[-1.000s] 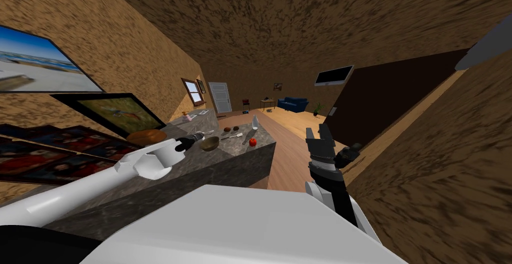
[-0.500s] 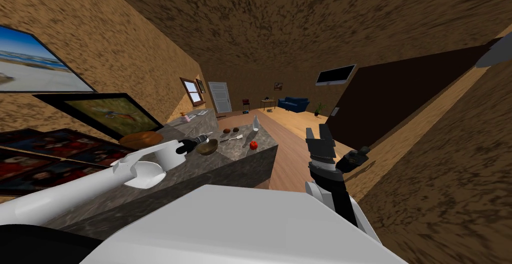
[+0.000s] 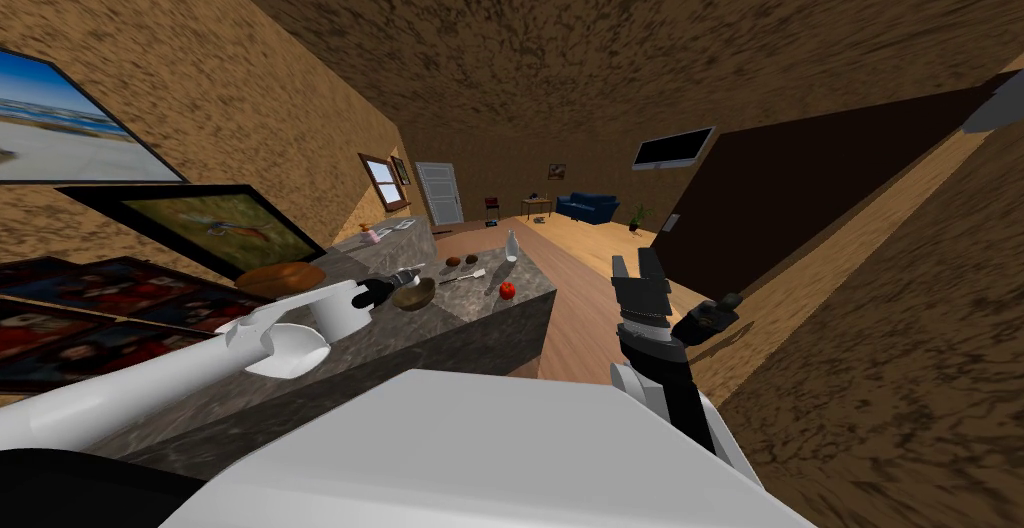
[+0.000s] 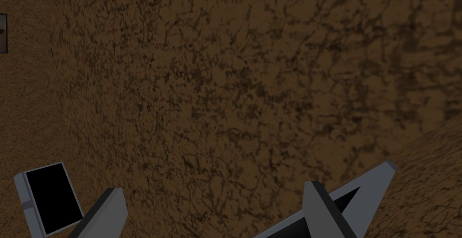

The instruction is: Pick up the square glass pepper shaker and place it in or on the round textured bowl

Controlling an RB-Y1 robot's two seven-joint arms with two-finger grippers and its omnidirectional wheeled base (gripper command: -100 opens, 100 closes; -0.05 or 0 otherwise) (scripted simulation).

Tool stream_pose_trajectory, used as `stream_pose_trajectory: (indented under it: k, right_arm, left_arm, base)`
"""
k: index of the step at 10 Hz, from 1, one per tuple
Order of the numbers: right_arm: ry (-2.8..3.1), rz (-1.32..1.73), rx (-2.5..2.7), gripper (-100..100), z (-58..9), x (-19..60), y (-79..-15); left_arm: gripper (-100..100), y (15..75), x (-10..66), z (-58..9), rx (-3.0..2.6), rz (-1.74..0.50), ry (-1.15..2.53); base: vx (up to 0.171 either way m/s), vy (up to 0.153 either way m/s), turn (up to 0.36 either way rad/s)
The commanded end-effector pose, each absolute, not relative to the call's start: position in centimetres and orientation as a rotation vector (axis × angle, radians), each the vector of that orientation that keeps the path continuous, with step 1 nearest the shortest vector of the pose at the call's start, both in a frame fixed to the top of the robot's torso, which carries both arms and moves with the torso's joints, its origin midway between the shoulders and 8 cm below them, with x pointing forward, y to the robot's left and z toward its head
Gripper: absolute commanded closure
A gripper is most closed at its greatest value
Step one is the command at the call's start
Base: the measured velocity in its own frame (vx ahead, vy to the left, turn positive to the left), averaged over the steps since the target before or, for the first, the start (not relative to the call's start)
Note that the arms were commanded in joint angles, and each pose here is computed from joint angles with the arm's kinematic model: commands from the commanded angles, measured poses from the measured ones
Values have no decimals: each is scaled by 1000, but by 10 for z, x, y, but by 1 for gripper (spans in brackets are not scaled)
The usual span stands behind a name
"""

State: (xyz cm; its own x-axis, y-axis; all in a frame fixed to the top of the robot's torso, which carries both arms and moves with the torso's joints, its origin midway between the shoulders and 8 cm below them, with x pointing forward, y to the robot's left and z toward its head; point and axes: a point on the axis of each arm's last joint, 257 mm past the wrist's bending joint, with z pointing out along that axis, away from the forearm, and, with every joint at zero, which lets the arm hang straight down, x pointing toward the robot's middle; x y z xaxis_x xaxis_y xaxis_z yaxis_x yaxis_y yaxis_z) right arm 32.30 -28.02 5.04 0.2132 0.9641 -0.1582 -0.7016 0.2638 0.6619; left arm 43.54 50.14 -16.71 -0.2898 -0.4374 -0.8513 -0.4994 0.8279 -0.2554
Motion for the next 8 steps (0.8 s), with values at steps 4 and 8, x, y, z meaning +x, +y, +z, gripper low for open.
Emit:
stream_pose_trajectory:
  k: [4,8]
  right_arm:
    - [618,1228,510,0,50,323,-280]
    - [618,1228,510,0,50,323,-280]
  left_arm:
    - [-100,485,436,-147,-684,58,1925]
    - [-100,461,434,-125,-658,43,1933]
  base:
    - [5,-6,21]
    - [13,-17,50]
